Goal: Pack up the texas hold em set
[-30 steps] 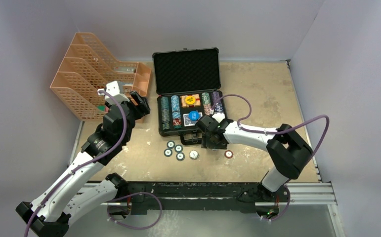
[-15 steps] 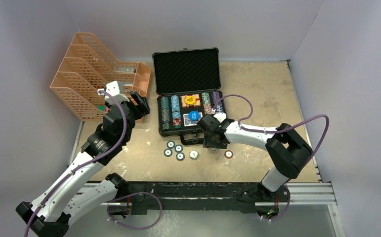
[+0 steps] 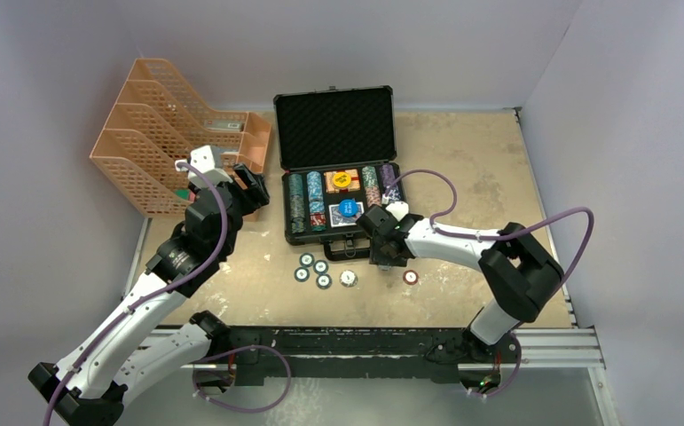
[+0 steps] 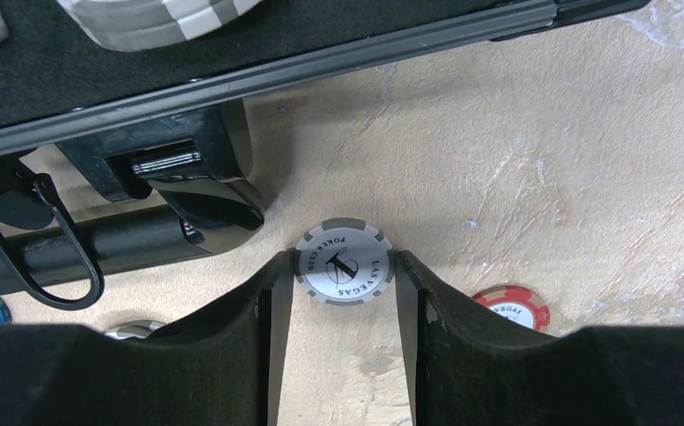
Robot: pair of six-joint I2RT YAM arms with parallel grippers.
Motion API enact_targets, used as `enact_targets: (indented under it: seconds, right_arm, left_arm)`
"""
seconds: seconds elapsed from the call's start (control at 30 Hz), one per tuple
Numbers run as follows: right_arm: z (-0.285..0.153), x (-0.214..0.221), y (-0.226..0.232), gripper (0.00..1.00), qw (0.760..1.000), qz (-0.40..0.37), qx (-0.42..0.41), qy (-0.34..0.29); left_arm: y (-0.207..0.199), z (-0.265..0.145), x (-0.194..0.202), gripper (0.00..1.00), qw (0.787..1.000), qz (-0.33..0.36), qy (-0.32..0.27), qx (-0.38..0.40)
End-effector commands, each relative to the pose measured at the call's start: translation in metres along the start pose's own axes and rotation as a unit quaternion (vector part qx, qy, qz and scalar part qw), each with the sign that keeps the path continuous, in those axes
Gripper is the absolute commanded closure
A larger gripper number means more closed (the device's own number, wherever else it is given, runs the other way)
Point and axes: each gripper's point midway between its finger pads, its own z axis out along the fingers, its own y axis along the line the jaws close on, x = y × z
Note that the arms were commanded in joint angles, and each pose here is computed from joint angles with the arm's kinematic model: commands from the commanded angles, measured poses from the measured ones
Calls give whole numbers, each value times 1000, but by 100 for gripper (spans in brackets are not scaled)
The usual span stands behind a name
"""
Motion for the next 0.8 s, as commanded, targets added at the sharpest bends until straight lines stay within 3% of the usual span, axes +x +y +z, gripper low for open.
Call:
enact_targets:
  seconds: [0.0,0.43,0.77]
  right_arm:
    - [-7,-10,-10,53,1000,-5,17,-22]
    - [-59,-1,83,52,990,-96,-92,-53]
    - [-52,13,100,52,985,-135,-99,-43]
  left_arm:
    - [1,0,-10,34,1000,3,-17,-3]
    - [2,0,-10,34,1000,2,-17,-4]
    - [2,0,-10,34,1000,2,-18,-6]
